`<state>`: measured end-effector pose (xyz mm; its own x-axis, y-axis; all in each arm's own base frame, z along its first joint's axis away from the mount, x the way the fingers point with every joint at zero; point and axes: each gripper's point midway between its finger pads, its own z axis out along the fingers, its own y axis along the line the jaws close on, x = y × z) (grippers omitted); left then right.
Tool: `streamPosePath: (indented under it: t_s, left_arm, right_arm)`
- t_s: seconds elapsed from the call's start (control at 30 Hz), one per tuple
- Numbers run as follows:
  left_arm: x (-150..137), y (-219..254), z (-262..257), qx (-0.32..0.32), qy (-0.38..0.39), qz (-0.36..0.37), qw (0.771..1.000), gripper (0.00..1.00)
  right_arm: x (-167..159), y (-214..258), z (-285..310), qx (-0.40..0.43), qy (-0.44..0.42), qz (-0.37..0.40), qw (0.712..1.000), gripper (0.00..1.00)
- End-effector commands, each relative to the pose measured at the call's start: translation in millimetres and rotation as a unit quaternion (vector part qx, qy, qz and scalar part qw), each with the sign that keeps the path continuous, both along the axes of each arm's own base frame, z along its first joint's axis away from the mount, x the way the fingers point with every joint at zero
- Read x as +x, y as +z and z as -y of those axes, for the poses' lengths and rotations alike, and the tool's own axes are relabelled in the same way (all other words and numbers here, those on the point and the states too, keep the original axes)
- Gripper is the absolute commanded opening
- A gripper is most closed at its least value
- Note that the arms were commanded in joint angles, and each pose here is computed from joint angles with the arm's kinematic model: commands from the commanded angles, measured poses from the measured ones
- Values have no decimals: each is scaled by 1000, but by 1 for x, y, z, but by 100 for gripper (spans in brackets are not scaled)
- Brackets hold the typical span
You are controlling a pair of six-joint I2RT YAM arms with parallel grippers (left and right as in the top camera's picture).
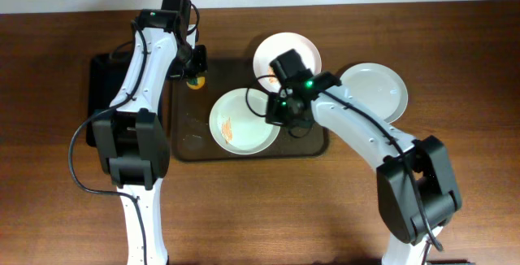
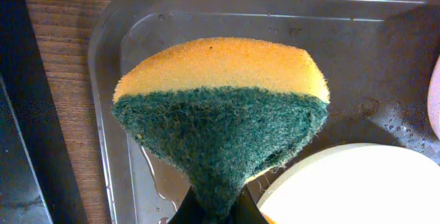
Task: Clean dirty plates on tray and stack at the side
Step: 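Grasp the lower-right plate with the right gripper and tilt it toward the sponge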
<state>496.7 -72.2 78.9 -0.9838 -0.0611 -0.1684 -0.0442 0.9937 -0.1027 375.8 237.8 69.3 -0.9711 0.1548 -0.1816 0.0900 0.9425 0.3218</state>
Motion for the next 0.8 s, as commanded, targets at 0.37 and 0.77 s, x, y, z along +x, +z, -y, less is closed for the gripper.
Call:
streamPosePath:
  t_s: [0.37,0.77]
  left_arm:
    - [4,7,-2,4,-6,12,1000,1]
    - [4,7,-2,4,-6,11,1000,1]
  right_arm:
    - [19,-46,15,-11,-2,-24,1000,38]
    - [26,-53,-53,17,-69,33,997,6]
